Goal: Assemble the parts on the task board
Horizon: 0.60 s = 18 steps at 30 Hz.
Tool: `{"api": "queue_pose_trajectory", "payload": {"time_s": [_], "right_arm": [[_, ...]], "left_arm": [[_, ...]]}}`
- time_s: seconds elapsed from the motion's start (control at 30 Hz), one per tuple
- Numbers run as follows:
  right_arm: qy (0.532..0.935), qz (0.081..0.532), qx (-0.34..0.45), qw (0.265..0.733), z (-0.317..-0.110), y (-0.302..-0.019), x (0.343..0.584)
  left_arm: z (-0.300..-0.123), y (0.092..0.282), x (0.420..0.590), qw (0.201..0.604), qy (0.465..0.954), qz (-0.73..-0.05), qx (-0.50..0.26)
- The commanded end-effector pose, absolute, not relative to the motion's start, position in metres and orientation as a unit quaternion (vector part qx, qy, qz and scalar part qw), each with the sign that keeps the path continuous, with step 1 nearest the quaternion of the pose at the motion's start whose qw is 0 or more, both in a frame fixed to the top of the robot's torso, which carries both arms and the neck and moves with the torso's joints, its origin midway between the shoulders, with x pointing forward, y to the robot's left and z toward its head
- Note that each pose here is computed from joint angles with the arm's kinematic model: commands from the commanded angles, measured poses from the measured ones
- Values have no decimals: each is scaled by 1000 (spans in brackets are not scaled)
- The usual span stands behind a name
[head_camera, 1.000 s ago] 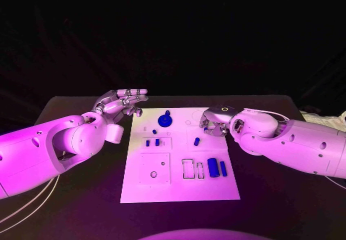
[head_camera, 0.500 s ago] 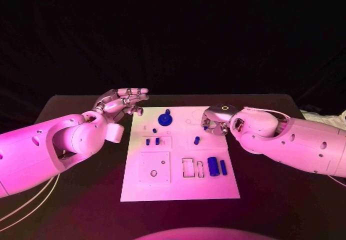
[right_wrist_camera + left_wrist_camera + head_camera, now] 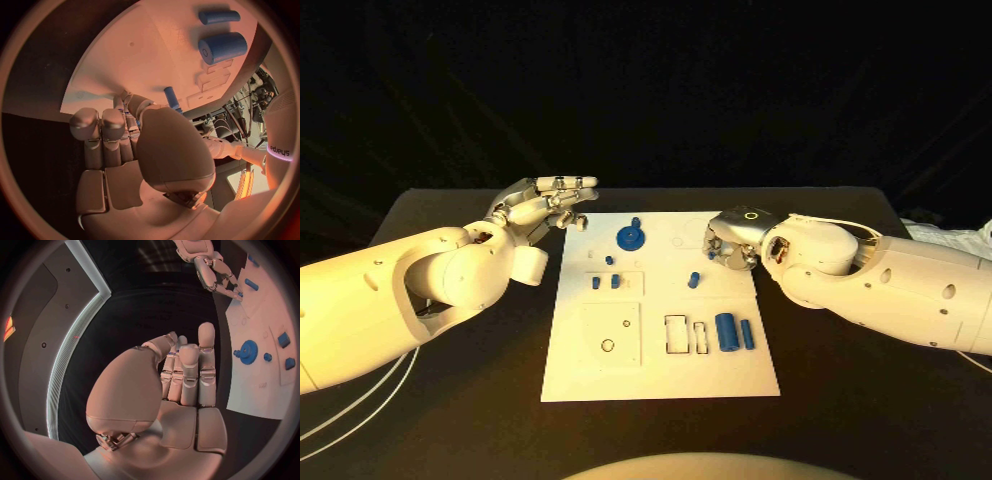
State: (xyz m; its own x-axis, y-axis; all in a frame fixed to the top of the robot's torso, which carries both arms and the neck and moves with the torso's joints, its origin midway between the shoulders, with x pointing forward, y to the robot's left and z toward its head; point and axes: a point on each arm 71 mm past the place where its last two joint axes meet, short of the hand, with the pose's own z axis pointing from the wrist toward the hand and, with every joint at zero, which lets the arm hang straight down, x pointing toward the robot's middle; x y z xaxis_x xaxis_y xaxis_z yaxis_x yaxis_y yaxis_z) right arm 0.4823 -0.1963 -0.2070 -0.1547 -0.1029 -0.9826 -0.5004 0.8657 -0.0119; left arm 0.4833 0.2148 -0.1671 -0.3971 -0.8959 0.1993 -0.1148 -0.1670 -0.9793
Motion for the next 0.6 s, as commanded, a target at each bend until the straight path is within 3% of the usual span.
{"api": "queue_pose_trajectory", "payload": {"time_s": [0.03, 0.6], "right_arm": [[743, 175, -204, 613, -208, -193, 480], [745, 176, -162, 622, -205, -204, 483]], "left_arm": [[-167, 213, 482, 309, 567, -622, -442], [-168, 216, 484, 311, 570, -617, -445]]}}
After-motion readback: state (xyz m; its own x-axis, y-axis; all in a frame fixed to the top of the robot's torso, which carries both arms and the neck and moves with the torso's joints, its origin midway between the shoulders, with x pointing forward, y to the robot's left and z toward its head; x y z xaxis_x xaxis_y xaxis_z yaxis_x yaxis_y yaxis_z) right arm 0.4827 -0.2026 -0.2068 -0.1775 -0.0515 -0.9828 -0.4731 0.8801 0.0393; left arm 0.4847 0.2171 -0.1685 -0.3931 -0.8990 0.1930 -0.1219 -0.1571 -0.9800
